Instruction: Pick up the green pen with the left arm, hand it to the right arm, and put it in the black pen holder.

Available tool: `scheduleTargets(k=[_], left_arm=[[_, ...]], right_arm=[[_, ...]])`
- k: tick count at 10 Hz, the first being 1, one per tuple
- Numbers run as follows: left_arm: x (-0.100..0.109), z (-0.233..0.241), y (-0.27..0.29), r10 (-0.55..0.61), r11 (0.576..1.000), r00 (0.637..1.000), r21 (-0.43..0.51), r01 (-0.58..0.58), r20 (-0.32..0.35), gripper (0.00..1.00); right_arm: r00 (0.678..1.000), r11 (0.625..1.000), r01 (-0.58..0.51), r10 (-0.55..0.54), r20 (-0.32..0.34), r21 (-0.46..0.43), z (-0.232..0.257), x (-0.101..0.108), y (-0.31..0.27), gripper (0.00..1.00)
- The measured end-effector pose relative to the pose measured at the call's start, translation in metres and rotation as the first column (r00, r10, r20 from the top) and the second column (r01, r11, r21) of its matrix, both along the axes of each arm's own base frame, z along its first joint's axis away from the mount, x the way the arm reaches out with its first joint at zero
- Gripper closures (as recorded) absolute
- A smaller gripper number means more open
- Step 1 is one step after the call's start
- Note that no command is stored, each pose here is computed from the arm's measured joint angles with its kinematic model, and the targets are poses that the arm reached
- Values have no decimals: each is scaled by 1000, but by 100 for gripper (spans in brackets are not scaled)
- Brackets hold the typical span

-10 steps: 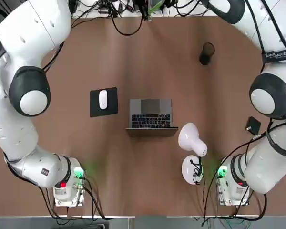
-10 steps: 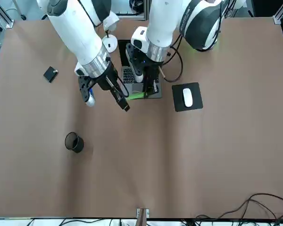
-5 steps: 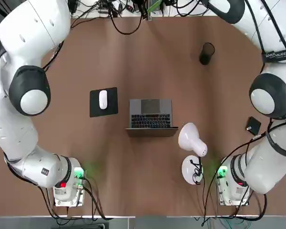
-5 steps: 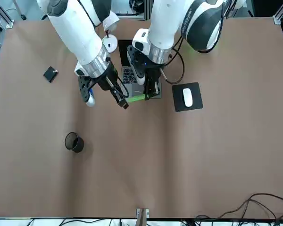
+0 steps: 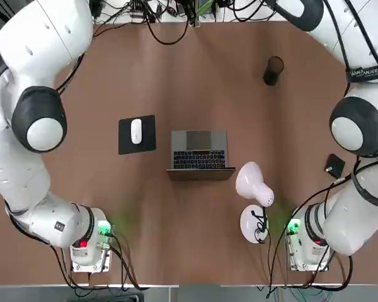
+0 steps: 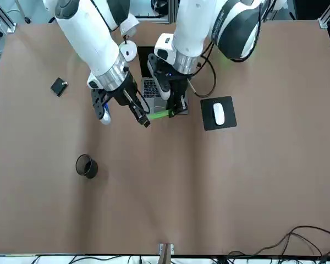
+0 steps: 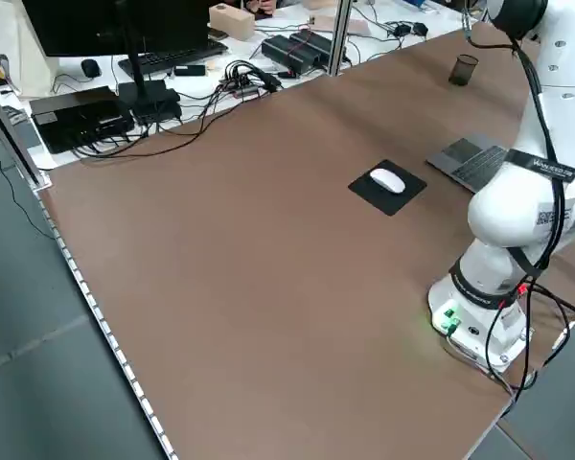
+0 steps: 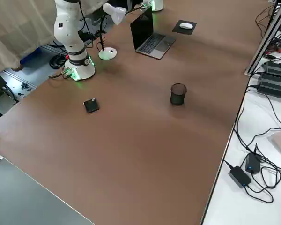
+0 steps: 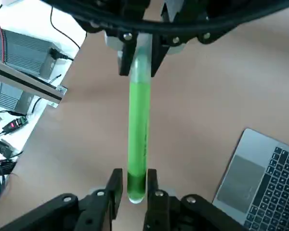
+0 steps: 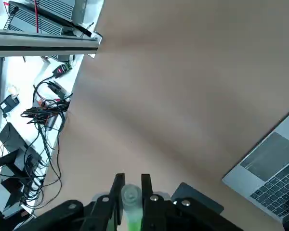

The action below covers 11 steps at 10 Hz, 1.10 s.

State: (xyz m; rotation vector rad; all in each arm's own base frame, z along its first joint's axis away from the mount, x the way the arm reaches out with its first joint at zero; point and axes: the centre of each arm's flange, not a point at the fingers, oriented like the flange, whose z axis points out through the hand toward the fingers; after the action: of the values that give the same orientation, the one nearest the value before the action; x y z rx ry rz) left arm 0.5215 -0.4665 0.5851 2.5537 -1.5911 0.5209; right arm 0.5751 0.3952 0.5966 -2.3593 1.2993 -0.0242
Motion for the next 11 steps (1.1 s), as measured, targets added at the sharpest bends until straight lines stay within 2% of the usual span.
scheduleTargets(k=[1,5,6,8,9,11], left_arm=[[2,1,2,8,1000,1000,-19,-8,-18,59],[5,7,5,9,999,1000,-47,-10,-8,47],[6,1,-2,-2,998,1000,-67,2,5,35],[15,-1,0,-2,996,1000,-86,4,23,6],[17,3,6,7,997,1000,-83,-5,25,0],[23,-2,23,39,999,999,-27,-39,-28,0]], right_arm=[[1000,1000,0,0,0,0,0,0,0,82],[999,999,-30,30,15,-11,0,1,-2,82],[996,997,-76,77,38,-29,0,5,-7,82],[973,976,-197,206,104,-92,-1,30,-47,82],[954,958,-254,270,127,-129,-2,42,-70,82],[909,911,-365,393,136,-194,-6,56,-101,82]])
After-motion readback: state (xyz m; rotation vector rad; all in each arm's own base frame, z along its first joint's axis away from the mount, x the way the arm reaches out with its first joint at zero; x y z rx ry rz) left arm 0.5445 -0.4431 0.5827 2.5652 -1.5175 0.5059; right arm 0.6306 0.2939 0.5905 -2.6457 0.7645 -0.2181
